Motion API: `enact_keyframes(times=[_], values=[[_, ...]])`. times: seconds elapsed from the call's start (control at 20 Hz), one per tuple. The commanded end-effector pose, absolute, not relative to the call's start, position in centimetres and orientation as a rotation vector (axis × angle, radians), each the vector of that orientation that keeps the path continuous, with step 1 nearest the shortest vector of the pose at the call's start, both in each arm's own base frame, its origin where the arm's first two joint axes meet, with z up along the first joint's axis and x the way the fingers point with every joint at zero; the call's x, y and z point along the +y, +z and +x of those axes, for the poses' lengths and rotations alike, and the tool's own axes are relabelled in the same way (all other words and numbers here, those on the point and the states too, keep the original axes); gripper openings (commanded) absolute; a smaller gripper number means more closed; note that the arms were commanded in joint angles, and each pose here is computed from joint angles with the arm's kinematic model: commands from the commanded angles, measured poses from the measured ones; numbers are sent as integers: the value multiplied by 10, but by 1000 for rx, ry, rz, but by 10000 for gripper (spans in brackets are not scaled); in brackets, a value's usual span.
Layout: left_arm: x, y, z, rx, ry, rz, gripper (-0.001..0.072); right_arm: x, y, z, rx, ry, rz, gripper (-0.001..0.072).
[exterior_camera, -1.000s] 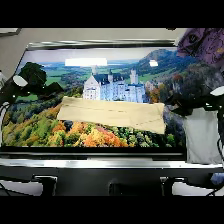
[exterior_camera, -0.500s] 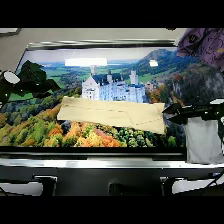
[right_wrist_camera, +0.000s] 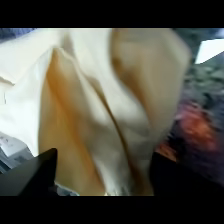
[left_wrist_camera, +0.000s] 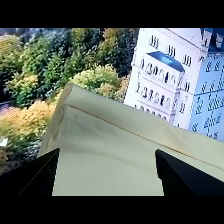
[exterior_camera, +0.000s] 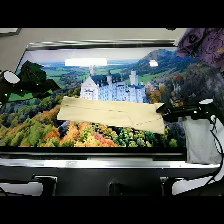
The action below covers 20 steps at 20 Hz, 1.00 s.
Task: Fold the clothes and pants, and hang the long-sleeved shirts on hangers.
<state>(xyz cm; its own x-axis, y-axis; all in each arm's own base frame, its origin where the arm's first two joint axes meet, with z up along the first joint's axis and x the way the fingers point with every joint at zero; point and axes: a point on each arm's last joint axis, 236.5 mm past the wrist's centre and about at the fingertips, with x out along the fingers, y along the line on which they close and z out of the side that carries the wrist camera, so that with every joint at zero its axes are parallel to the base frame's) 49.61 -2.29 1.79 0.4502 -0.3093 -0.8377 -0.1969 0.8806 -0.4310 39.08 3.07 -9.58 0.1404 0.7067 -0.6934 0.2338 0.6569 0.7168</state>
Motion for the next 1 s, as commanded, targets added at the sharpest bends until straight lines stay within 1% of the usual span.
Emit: enact_keyframes(times=[0.0, 0.05, 0.1, 0.15, 0.25, 0.35, 0.4, 0.45, 0.5, 0.55, 0.65, 0.8, 0.95], values=[[-27, 20, 497, 1114, -75, -539, 701, 56, -100, 386, 1466, 454, 790, 356], [-35, 21, 497, 1114, -92, -548, 701, 58, -96, 388, 1457, 458, 776, 192], [-44, 23, 499, 1109, -109, -560, 701, 55, -89, 392, 1428, 446, 752, 79], [-53, 26, 501, 1099, -127, -569, 701, 47, -80, 396, 1399, 408, 722, 32], [-77, 31, 506, 1075, -168, -574, 700, 24, -64, 401, 1355, 291, 635, 29], [-111, 39, 512, 1044, -227, -598, 698, 9, -45, 396, 1349, 218, 579, 29], [-133, 43, 514, 1030, -259, -630, 654, 5, -34, 391, 1359, 199, 564, 29], [-161, 43, 515, 1029, -287, -675, 495, 1, -22, 387, 1371, 175, 552, 29], [-190, 42, 513, 1033, -322, -707, 375, -2, -8, 386, 1372, 158, 542, 29], [-223, 37, 510, 1044, -365, -731, 326, -6, 7, 388, 1357, 141, 535, 29], [-293, 23, 492, 1098, -451, -804, 18, -11, 39, 396, 1314, 119, 527, 29], [-390, 5, 458, 1180, -548, -927, 17, -14, 84, 403, 1271, 116, 513, 29], [-467, -5, 431, 1219, -633, -963, 17, -17, 121, 406, 1229, 116, 484, 30]])
